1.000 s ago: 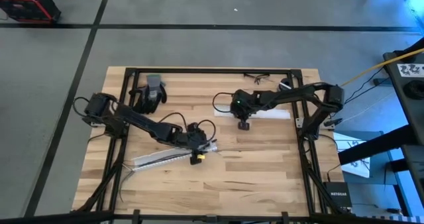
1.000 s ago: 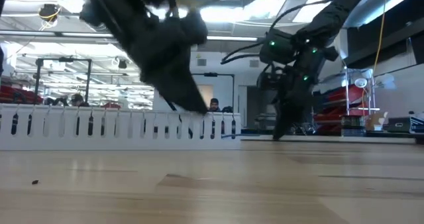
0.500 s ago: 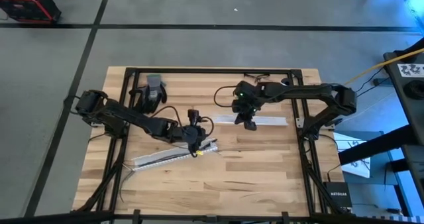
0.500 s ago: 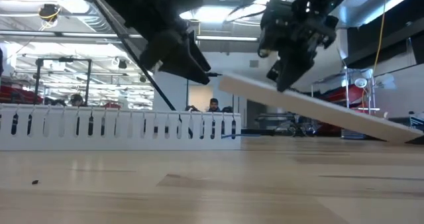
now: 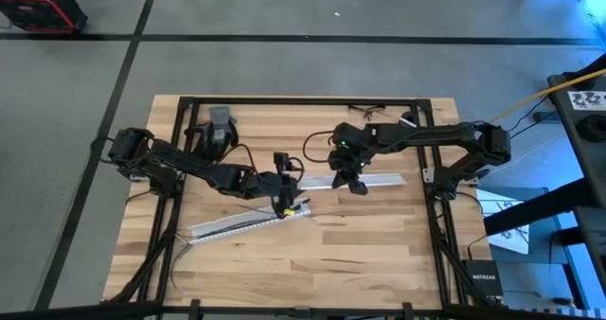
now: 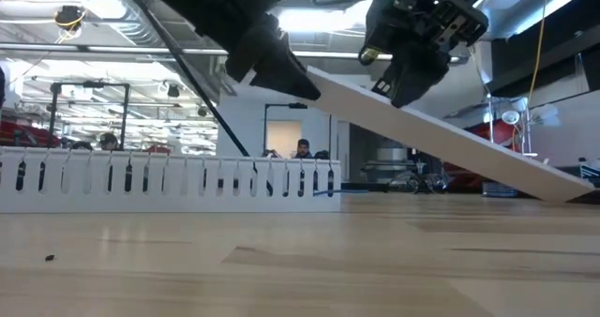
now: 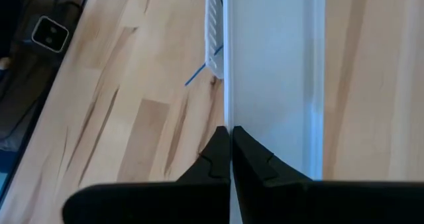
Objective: Ziptie cables
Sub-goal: Close the white cable duct
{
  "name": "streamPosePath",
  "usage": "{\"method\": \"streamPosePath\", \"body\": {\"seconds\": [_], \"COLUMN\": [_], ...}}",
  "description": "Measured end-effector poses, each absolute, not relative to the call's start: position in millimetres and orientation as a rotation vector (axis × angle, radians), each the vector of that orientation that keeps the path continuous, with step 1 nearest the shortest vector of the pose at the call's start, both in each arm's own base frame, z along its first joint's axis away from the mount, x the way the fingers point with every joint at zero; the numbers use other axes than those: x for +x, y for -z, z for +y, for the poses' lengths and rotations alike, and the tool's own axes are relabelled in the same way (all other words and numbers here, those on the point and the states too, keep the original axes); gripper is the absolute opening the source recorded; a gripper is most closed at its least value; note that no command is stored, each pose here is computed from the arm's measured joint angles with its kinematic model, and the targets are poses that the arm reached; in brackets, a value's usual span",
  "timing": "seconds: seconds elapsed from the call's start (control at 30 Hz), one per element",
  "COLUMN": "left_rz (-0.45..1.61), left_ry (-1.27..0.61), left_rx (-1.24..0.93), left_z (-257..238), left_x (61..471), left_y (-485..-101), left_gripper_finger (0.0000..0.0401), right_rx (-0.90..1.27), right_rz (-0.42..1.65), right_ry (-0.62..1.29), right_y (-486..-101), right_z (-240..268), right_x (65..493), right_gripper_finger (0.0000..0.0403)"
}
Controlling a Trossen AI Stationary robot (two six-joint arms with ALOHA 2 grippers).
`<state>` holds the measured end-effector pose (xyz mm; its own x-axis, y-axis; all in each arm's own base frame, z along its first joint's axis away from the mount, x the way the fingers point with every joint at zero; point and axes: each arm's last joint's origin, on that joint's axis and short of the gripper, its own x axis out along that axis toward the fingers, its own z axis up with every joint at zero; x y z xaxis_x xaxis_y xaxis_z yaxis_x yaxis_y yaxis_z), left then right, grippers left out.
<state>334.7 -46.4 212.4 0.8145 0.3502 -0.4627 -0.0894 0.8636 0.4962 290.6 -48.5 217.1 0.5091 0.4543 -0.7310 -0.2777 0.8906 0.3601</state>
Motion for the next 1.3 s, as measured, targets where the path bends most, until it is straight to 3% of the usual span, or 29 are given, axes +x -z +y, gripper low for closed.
{"method": "streamPosePath", "body": {"seconds": [0.17,0.4,0.57,0.7,0.9,1.07,1.17,1.3], "left_rz": [0.535,0.536,0.531,0.525,0.509,0.482,0.459,0.41], "left_ry": [-0.248,-0.194,-0.202,-0.226,-0.237,-0.306,-0.369,-0.428], "left_rx": [0.408,0.335,0.272,0.217,0.158,0.007,-0.09,-0.202], "left_z": [-48,-50,-50,-50,-48,-37,-24,-4], "left_x": [336,336,336,336,337,339,338,335], "left_y": [-215,-213,-213,-213,-214,-215,-218,-229], "left_gripper_finger": [0.0208,0.002,0.0011,0.0006,0.0005,0.0004,0.0004,0.0004], "right_rx": [0.205,0.202,0.2,0.199,0.094,-0.007,-0.037,-0.182], "right_rz": [0.912,0.902,0.897,0.964,1.033,1.023,1.013,1.039], "right_ry": [-0.449,-0.45,-0.441,-0.306,-0.161,0.033,0.207,0.27], "right_y": [-219,-219,-222,-240,-287,-302,-300,-292], "right_z": [-48,-48,-48,-52,-57,-59,-56,-39], "right_x": [293,294,295,298,298,302,309,317], "right_gripper_finger": [0.0,0.0,0.0001,0.0022,0.0129,0.0222,0.0257,0.0277]}}
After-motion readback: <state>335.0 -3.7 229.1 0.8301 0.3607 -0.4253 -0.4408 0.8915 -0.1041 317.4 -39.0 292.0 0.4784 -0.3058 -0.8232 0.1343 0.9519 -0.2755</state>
